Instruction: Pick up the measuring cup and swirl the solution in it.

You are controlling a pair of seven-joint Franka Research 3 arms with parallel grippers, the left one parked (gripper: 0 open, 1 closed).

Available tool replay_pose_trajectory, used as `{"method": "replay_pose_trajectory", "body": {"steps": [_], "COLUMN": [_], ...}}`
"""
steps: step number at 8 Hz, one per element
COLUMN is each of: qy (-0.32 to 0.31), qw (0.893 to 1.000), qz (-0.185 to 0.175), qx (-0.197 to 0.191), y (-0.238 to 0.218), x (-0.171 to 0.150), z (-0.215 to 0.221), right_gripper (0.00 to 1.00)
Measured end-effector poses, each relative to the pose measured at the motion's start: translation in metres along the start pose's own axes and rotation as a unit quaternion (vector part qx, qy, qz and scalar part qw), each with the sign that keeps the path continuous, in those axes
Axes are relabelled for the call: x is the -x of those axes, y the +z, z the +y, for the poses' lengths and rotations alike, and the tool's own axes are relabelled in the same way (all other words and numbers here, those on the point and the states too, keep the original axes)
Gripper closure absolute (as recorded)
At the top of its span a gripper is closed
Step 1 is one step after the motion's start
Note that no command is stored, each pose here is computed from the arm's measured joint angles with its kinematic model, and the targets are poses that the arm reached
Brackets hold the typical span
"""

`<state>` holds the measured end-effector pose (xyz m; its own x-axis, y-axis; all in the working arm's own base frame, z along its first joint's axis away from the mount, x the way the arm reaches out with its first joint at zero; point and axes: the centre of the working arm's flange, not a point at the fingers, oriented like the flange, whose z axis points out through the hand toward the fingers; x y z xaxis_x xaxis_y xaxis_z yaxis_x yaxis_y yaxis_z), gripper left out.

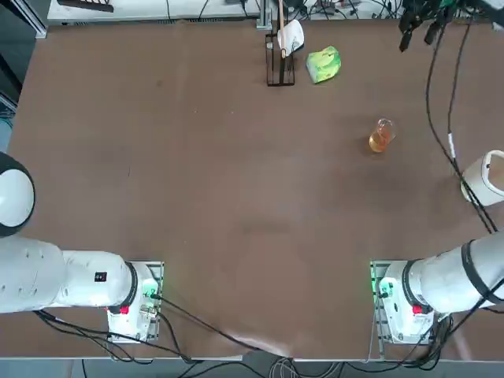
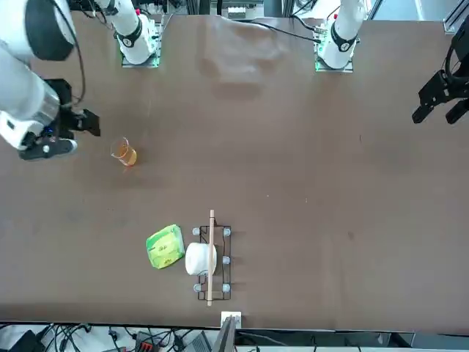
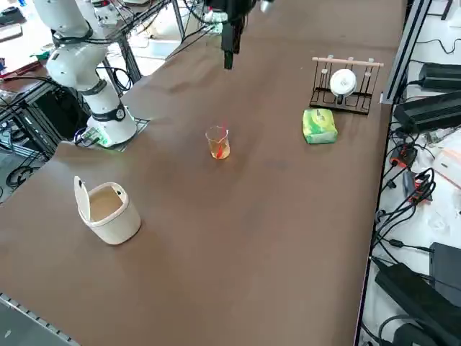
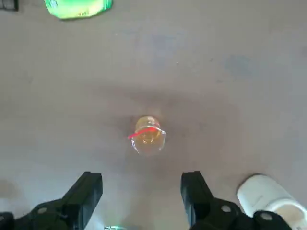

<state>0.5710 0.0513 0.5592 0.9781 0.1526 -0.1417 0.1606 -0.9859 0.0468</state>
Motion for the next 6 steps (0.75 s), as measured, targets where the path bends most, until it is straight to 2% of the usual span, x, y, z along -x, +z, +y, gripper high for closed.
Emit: {"method": "replay_pose_trajectory", "body": {"steps": [3, 6], "qy": [0.025, 0.086], "qw": [0.999, 0.994], "qz": [0.023, 0.044], "qx": [-0.008, -0.045], "y": [-0.045, -0.066], "x": [0.015, 0.040], "z": [0.025, 0.062], "right_gripper": [0.00, 0.00]}}
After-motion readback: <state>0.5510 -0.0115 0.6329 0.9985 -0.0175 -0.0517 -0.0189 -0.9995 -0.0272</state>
